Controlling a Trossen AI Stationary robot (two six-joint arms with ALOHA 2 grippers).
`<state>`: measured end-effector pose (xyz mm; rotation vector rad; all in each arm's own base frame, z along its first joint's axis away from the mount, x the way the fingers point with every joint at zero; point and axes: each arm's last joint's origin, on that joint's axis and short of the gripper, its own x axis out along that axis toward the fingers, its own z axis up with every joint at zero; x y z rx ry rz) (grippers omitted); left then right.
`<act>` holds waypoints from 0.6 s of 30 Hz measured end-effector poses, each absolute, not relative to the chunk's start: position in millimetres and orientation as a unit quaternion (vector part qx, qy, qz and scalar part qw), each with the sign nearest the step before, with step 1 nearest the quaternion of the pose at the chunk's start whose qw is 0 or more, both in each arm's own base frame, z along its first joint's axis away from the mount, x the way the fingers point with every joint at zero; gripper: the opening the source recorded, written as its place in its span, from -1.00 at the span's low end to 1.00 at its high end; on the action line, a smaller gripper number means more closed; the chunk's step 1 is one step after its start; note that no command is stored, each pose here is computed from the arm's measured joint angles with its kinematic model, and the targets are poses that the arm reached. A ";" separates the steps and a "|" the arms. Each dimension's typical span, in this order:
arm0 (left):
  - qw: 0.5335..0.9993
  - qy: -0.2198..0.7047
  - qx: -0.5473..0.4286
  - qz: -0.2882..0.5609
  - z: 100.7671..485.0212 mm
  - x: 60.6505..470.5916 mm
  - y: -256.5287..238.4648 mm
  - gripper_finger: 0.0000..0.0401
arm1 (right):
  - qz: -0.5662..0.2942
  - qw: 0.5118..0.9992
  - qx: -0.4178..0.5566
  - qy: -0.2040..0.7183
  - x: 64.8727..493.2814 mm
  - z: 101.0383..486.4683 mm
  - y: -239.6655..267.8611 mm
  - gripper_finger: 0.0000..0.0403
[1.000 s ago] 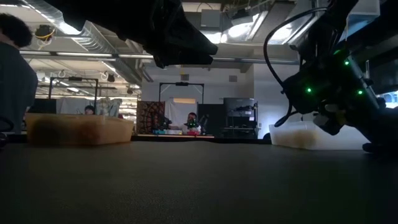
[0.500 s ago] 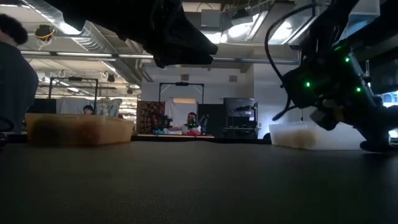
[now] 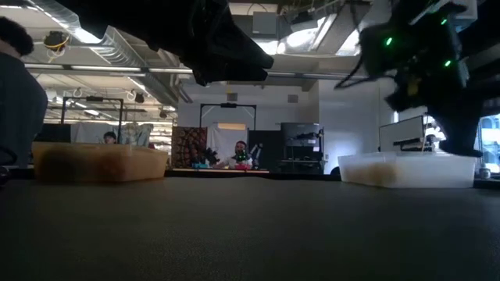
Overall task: Sort produce into baskets
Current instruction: Put the eggplant into the red bin
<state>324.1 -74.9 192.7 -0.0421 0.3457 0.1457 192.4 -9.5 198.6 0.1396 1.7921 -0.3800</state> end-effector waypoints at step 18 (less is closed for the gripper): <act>0.982 0.172 -0.029 0.074 192.7 324.1 -74.8 -0.07 | -0.122 0.673 0.104 0.722 155.1 228.3 75.7 -1.00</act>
